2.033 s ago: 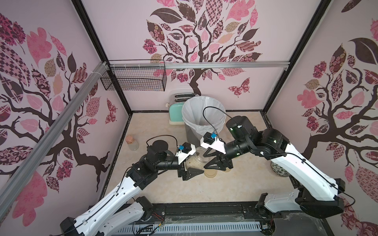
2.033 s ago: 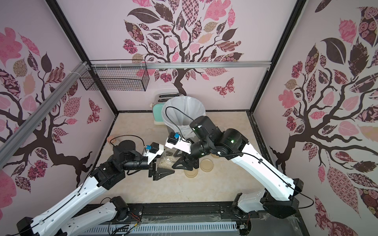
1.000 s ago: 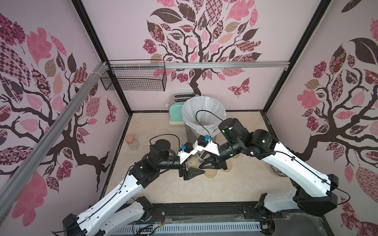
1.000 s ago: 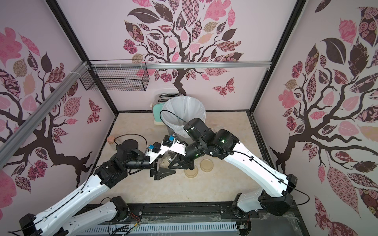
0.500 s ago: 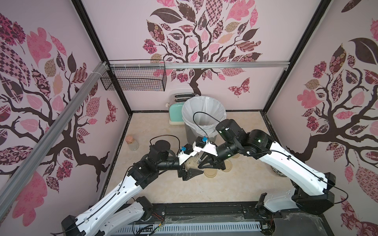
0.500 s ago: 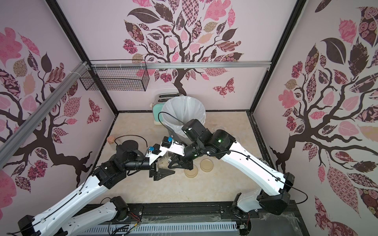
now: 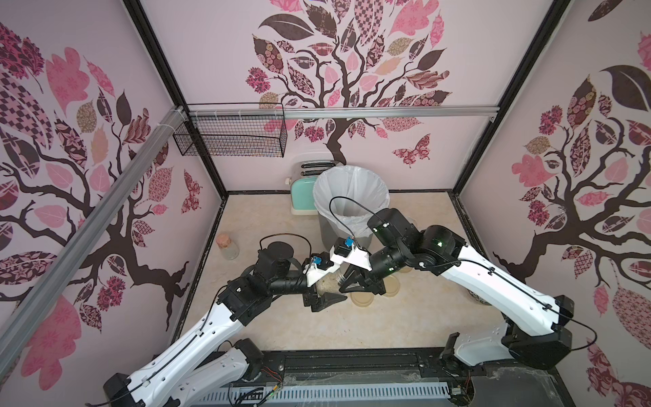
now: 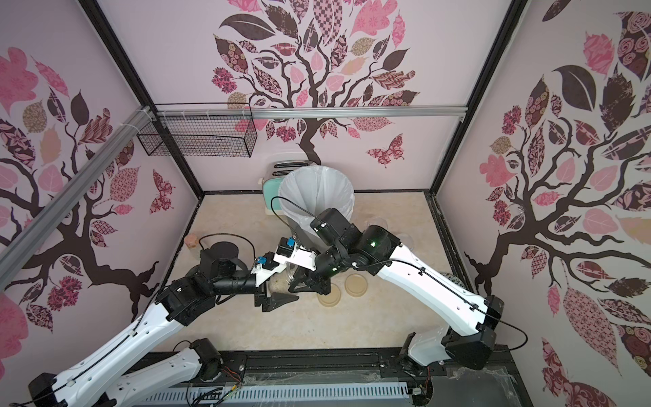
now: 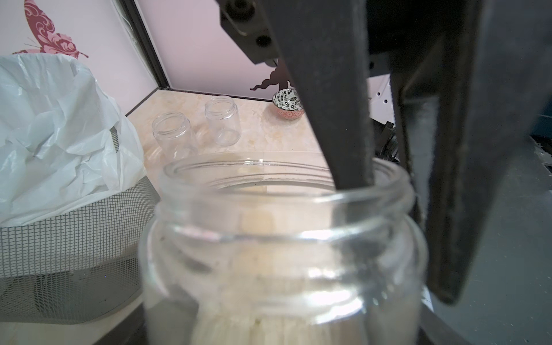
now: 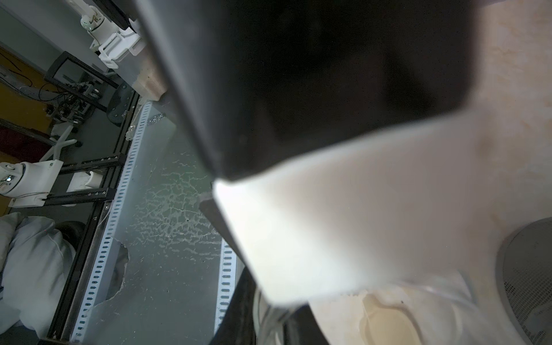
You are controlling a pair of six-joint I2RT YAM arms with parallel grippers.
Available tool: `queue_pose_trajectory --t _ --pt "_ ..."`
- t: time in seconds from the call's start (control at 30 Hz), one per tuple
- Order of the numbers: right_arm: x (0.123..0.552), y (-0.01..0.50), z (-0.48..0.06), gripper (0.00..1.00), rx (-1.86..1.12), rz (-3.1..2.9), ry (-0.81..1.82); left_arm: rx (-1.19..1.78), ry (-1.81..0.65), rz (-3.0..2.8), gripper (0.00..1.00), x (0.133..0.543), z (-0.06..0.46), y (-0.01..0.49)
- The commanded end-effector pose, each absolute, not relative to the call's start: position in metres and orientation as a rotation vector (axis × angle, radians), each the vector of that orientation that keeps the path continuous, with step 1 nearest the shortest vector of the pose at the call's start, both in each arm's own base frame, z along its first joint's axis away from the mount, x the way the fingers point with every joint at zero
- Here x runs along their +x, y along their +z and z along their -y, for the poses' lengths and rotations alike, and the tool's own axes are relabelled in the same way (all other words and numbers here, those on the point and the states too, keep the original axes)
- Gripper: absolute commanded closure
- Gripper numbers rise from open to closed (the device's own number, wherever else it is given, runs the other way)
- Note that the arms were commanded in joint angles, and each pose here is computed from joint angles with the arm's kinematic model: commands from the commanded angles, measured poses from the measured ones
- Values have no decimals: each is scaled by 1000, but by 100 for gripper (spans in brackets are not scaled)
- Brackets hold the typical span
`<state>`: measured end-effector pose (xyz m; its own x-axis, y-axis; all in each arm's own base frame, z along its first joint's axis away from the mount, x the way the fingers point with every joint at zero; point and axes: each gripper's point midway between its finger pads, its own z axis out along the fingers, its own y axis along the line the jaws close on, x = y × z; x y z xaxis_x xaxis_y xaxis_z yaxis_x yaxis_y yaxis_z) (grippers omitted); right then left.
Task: Empty moldy rice from jars
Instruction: Pour the moldy rice from the jar into the trash bin.
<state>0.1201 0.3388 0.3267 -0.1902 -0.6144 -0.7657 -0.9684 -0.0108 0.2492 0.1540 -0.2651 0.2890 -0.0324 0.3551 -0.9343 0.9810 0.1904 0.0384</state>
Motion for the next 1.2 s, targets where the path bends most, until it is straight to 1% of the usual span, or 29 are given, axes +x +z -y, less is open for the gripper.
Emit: queue_pose_trajectory --t 0.0,0.53,0.9,1.03,1.17 --pt "123 319 -338 100 -1597 -1887 1043 1177 -833 -1327 26 160 262 364" --pt "132 325 -339 100 -1518 -1867 1015 1171 -774 -1324 2 156 251 354" --pt "139 330 -340 100 -1500 -1844 972 1095 -744 -1340 2 156 238 352" --pt "142 338 -338 100 -1478 -1822 952 995 -708 -1375 2 164 227 356" --pt "149 348 -336 100 -1448 -1793 906 804 -712 -1440 2 179 214 363"
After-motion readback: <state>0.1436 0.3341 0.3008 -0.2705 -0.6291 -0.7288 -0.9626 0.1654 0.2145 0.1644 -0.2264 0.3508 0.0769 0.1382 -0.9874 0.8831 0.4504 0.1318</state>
